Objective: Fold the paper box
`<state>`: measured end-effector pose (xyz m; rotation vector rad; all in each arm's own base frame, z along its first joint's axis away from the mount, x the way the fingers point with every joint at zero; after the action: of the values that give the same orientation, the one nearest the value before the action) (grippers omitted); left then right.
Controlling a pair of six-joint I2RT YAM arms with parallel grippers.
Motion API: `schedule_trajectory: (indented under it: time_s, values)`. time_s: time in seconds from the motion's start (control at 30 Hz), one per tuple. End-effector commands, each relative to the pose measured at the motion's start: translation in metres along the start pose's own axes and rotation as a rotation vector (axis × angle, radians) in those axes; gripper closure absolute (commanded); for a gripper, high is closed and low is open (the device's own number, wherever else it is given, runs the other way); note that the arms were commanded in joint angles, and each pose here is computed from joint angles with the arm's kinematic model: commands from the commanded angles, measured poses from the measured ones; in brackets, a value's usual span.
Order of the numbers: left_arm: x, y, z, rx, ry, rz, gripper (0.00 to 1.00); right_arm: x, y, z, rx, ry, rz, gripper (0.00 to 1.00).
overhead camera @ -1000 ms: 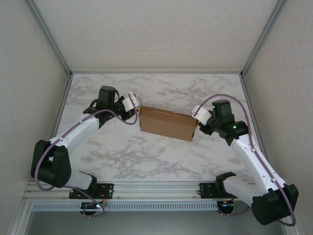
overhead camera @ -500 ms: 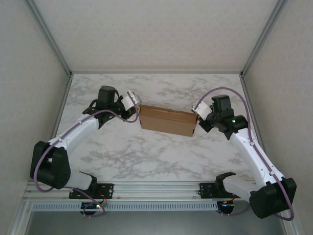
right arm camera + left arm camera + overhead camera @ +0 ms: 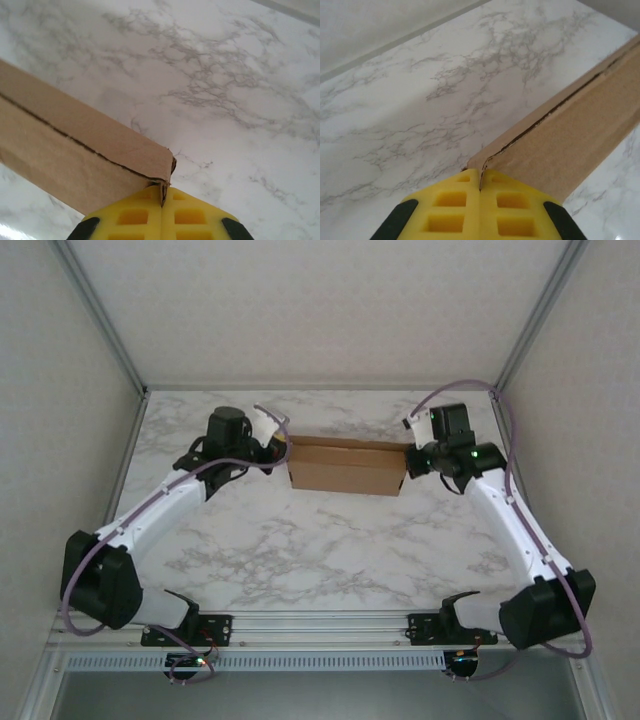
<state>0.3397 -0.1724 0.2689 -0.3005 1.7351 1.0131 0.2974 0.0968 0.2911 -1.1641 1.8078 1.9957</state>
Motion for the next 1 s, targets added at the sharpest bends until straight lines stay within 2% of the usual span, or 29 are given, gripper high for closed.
schedule_trajectory:
  time_s: [0.0, 0.2, 0.43, 0.6, 0.77, 0.97]
  values:
    - [-0.017, -0.01, -0.018, 0.069, 0.146, 0.013, 1.0, -0.015, 0.001, 0.005, -0.022, -0.197, 0.032, 1.0]
    - [-0.024, -0.017, -0.013, -0.008, 0.353, 0.009, 1.0, -0.018, -0.008, 0.002, 0.012, -0.472, 0.107, 1.0]
    - [-0.02, -0.034, -0.003, -0.084, 0.672, 0.071, 1.0, -0.029, -0.015, 0.0, 0.044, -0.697, 0.16, 1.0]
    - [-0.018, -0.034, 0.003, -0.15, 0.791, 0.047, 1.0, -0.033, -0.017, 0.002, 0.032, -0.788, 0.155, 1.0]
    - [-0.022, -0.031, 0.005, -0.177, 0.765, 0.049, 1.0, -0.033, -0.02, 0.003, 0.01, -0.747, 0.158, 1.0]
    - [-0.019, -0.03, 0.002, -0.205, 0.672, 0.096, 1.0, -0.025, -0.027, 0.006, -0.03, -0.46, 0.176, 1.0]
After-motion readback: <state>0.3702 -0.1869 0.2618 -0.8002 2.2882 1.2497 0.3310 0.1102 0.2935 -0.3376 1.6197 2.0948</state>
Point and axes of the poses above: each hand's point on the last joint's axis, 136 mm out from that joint toward the fingers, its own y axis back along the fingers, its own z axis along the line the jaws close on, x = y × z, the point moved 7 cm from there along y, back along the fingers
